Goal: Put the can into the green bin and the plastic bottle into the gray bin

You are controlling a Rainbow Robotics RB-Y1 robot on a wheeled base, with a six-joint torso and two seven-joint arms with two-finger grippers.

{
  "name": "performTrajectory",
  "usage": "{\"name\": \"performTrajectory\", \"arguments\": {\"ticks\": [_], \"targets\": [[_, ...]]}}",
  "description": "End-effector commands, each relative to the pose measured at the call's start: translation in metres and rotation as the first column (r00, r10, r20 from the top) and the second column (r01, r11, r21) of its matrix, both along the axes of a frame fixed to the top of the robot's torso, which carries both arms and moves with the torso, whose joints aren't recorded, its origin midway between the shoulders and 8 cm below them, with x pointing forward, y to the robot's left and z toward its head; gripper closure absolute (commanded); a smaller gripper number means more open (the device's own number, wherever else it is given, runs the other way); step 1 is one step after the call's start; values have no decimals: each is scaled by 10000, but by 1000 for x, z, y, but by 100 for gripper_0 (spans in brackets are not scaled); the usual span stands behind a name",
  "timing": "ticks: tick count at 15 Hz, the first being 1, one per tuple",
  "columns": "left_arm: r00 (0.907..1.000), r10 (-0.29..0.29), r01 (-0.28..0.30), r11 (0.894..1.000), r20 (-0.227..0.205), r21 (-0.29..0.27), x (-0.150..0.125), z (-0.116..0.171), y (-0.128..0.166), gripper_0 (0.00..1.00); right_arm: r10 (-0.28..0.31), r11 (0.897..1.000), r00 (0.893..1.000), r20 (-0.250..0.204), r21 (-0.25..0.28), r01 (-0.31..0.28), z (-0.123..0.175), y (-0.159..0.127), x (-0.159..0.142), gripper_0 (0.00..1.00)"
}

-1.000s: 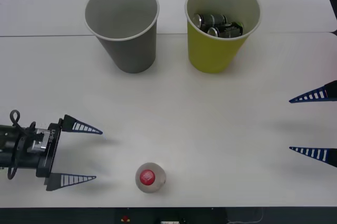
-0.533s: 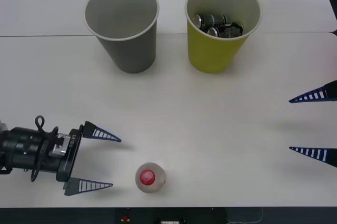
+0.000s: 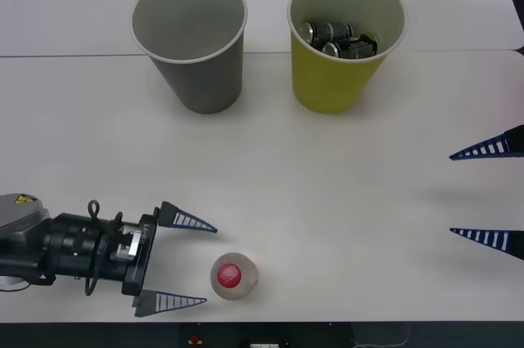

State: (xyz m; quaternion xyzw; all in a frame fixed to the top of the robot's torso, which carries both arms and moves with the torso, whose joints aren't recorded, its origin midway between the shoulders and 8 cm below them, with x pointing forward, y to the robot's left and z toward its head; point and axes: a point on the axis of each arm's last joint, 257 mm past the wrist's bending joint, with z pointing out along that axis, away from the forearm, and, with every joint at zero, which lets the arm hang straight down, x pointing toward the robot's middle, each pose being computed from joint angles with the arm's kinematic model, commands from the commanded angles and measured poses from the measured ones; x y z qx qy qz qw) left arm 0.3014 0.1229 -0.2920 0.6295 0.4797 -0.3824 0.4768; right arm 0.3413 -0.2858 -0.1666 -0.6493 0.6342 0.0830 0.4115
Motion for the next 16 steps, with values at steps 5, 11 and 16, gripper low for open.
{"name": "performTrajectory", "arguments": {"ticks": [5, 11, 16], "targets": [[9926, -179, 185, 9998, 1200, -39, 4, -13, -30, 0, 0, 10000, 10000, 0, 0, 0, 0, 0, 0, 0], [9921, -335, 338, 9994, 1212, -11, -5, -24, -47, 0, 0, 10000, 10000, 0, 0, 0, 0, 0, 0, 0], [9931, -366, 371, 9993, 1116, -26, -9, -28, -53, 75, 0, 10000, 10000, 0, 0, 0, 0, 0, 0, 0]]}}
